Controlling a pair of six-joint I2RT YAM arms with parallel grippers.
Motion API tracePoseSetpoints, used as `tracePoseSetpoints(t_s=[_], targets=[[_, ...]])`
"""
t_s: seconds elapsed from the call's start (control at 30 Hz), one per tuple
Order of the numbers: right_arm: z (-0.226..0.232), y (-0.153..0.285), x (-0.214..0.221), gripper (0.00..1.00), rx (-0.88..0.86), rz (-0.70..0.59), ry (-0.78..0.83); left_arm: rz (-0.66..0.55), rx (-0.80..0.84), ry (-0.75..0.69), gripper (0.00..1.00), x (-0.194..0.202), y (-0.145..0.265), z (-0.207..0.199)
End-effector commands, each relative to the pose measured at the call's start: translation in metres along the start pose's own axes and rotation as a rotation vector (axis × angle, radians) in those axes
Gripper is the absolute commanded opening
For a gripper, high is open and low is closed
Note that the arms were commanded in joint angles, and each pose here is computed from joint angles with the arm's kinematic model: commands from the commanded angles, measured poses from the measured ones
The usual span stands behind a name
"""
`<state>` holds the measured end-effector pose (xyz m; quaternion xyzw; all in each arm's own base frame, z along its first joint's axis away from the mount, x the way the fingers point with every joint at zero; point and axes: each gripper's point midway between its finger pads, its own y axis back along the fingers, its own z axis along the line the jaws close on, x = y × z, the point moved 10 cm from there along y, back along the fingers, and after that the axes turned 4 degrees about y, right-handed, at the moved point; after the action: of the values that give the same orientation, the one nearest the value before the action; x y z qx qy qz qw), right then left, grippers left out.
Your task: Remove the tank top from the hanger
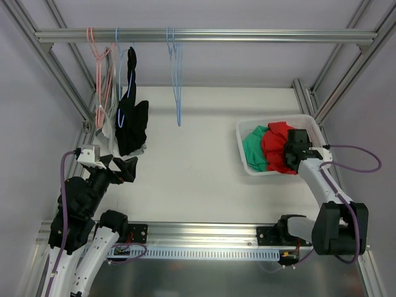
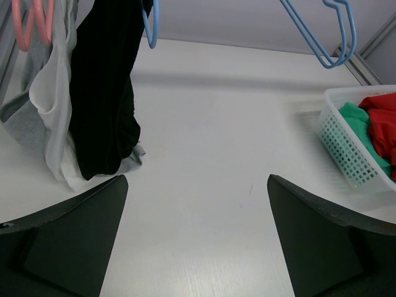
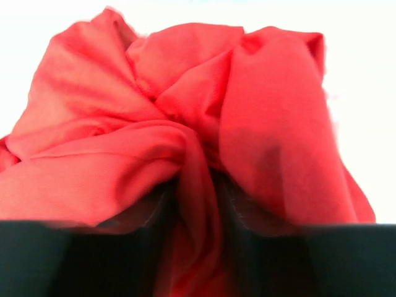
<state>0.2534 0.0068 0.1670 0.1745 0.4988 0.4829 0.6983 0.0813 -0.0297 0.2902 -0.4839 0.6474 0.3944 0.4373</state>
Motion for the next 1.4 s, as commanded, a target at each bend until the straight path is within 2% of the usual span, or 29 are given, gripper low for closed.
tracePoseSetpoints(t_s=[0.0,0.07,0.1,0.2,0.27,0.3,0.37,0.43,0.47,0.5,0.63,0.67,0.77,0.87,0.97,1.2,1.37], targets=[[0.005,0.014,-0.021,0.57,-0.005,-0.13,-0.046,-0.038,0.008,0.005,0.99,-0.007,-0.001,-0.002],[0.01,0.03,-0.036,0.67,-0.063,-0.177,-0.046,-0.04,0.012,0.01,0.99,-0.011,-0.001,-0.004],[0.01,0.036,-0.042,0.73,-0.074,-0.203,0.009,-0.029,0.007,0.014,0.99,-0.012,-0.004,-0.004],[0.023,0.062,-0.067,0.82,-0.172,-0.244,0.065,-0.009,-0.01,0.022,0.99,-0.015,-0.009,-0.005],[0.032,0.08,-0.08,0.9,-0.229,-0.268,0.181,-0.004,-0.047,0.03,0.99,-0.019,-0.014,-0.005],[0.035,0.087,-0.083,0.99,-0.263,-0.256,0.23,-0.005,-0.059,0.03,0.99,-0.02,-0.015,-0.004],[0.035,0.093,-0.093,0.99,-0.286,-0.271,0.37,0.001,-0.079,0.032,0.99,-0.02,-0.016,-0.002],[0.036,0.111,-0.097,0.99,-0.381,-0.246,0.475,-0.002,-0.12,0.043,0.99,-0.019,-0.016,0.001],[0.033,0.119,-0.095,1.0,-0.458,-0.21,0.598,0.005,-0.157,0.046,0.99,-0.018,-0.014,0.004],[0.03,0.124,-0.094,0.99,-0.504,-0.194,0.655,0.007,-0.179,0.048,0.99,-0.018,-0.013,0.005],[-0.003,0.169,-0.097,1.0,-0.735,-0.174,0.86,0.032,-0.269,0.03,0.99,-0.014,-0.012,0.013],[-0.017,0.175,-0.096,1.0,-0.735,-0.151,0.944,0.056,-0.285,0.022,0.99,-0.011,-0.016,0.015],[-0.043,0.202,-0.106,0.99,-0.77,-0.231,0.972,0.092,-0.291,0.015,0.99,-0.01,-0.021,0.015],[-0.063,0.227,-0.112,0.99,-0.829,-0.247,1.07,0.117,-0.305,0.009,0.99,-0.009,-0.024,0.017],[-0.085,0.24,-0.116,0.99,-0.783,-0.204,1.168,0.125,-0.325,0.002,0.99,-0.005,-0.017,0.019],[-0.122,0.245,-0.126,0.99,-0.729,-0.31,1.146,0.117,-0.321,-0.008,0.99,0.004,-0.008,0.023],[-0.131,0.239,-0.121,0.99,-0.732,-0.305,1.129,0.14,-0.333,-0.008,0.99,0.006,-0.012,0.023]])
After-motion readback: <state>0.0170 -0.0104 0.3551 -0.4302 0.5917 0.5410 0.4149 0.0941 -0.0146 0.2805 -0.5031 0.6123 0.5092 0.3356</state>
